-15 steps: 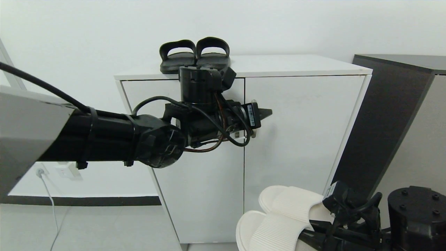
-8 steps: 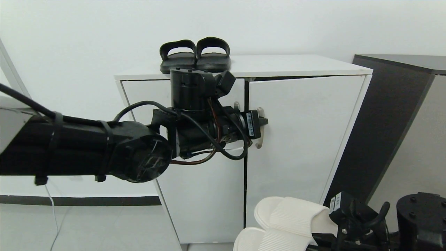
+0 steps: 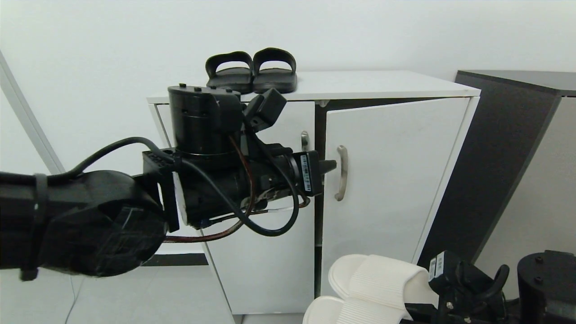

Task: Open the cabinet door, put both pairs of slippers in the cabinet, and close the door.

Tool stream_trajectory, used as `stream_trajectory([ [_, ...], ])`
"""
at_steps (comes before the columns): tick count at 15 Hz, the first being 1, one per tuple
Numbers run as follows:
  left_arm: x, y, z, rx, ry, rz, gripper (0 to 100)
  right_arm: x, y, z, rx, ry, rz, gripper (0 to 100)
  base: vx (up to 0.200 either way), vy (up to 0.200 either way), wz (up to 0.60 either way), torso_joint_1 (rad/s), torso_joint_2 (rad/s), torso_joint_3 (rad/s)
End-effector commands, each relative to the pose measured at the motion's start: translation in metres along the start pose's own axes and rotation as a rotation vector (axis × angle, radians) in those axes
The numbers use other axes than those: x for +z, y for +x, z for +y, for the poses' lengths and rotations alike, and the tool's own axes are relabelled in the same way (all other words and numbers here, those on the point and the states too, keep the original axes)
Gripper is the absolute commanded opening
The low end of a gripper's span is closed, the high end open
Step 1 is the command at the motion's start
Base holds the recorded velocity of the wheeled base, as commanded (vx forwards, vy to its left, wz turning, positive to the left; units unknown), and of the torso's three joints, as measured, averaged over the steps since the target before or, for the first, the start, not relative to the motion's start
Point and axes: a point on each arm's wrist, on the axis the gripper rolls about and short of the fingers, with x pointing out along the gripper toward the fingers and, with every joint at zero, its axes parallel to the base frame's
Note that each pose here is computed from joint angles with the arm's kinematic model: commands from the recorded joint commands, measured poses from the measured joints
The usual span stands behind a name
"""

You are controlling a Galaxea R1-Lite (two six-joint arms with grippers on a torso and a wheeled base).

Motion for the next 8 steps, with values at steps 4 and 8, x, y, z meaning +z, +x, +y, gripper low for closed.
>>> stream_trajectory([
  [4, 0.009, -0.012, 0.017, 0.045, -0.011, -0.027, 0, 0.0, 0.0, 0.0, -0.001, -0.002, 0.0, 0, 0.0, 0.0, 0.0, 0.0, 0.0, 0.0],
  [8, 0.012, 0.007, 0.035, 0.022, -0.02, -0.01, 0, 0.0, 0.0, 0.0, -0.001, -0.003, 0.0, 0, 0.0, 0.0, 0.0, 0.0, 0.0, 0.0],
])
